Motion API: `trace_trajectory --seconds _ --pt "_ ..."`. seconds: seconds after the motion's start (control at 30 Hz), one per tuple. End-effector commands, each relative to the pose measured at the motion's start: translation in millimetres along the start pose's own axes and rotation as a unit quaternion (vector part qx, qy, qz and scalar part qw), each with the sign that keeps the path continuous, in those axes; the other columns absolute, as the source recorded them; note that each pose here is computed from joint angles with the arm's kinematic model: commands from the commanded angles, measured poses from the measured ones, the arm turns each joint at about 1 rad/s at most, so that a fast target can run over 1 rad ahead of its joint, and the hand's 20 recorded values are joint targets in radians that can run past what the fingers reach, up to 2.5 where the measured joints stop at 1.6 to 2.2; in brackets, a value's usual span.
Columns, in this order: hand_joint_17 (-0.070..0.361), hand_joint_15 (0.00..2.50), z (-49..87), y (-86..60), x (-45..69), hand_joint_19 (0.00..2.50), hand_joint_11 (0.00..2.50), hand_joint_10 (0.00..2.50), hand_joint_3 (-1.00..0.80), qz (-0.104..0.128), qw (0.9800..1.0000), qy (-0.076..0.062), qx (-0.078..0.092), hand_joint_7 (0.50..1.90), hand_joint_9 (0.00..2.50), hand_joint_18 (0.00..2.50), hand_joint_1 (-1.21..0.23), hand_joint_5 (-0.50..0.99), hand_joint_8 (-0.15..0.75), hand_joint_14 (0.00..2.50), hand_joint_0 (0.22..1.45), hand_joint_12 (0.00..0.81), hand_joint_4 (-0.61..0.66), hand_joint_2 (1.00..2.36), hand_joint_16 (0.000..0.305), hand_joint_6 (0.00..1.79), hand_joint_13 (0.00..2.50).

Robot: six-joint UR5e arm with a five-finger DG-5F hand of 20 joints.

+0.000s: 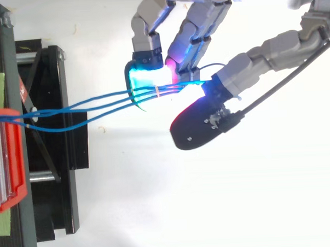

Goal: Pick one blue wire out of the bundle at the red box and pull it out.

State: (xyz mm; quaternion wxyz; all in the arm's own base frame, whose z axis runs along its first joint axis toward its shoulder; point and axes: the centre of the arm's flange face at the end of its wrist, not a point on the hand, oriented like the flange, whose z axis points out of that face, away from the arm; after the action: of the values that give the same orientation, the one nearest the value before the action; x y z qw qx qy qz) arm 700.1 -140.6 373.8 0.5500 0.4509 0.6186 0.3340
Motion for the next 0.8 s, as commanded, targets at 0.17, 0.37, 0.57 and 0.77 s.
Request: trace_trajectory --seconds 0.17,0.37,0.57,0.77 --pt "0.128 0.57 -0.1 -0.2 0.1 0.55 0.70 0.01 -0.45 0.000 1.0000 0.000 0.001 0.94 1.02 0.90 -0.63 -0.17 0.382 0.02 0.63 0.429 0.19 1.01 0.057 0.95 1.00" --pt "0.126 0.57 -0.4 -0.5 0.2 0.53 0.70 0.01 -0.37 0.000 1.0000 0.001 0.002 0.94 1.03 0.93 -0.73 -0.17 0.388 0.02 0.68 0.426 0.12 1.01 0.056 0.96 1.02" --pt "0.124 0.56 -0.4 -0.4 0.4 0.50 0.71 0.01 -0.34 0.000 1.0000 0.002 0.002 0.96 0.97 0.94 -0.84 -0.18 0.369 0.02 0.75 0.420 0.02 1.01 0.055 0.98 1.02" --pt "0.124 0.55 -0.6 -0.4 0.9 0.49 0.69 0.01 -0.44 0.005 1.0000 0.005 0.001 0.90 0.88 0.92 -0.87 -0.21 0.350 0.02 0.78 0.413 0.15 1.00 0.055 0.99 0.98"
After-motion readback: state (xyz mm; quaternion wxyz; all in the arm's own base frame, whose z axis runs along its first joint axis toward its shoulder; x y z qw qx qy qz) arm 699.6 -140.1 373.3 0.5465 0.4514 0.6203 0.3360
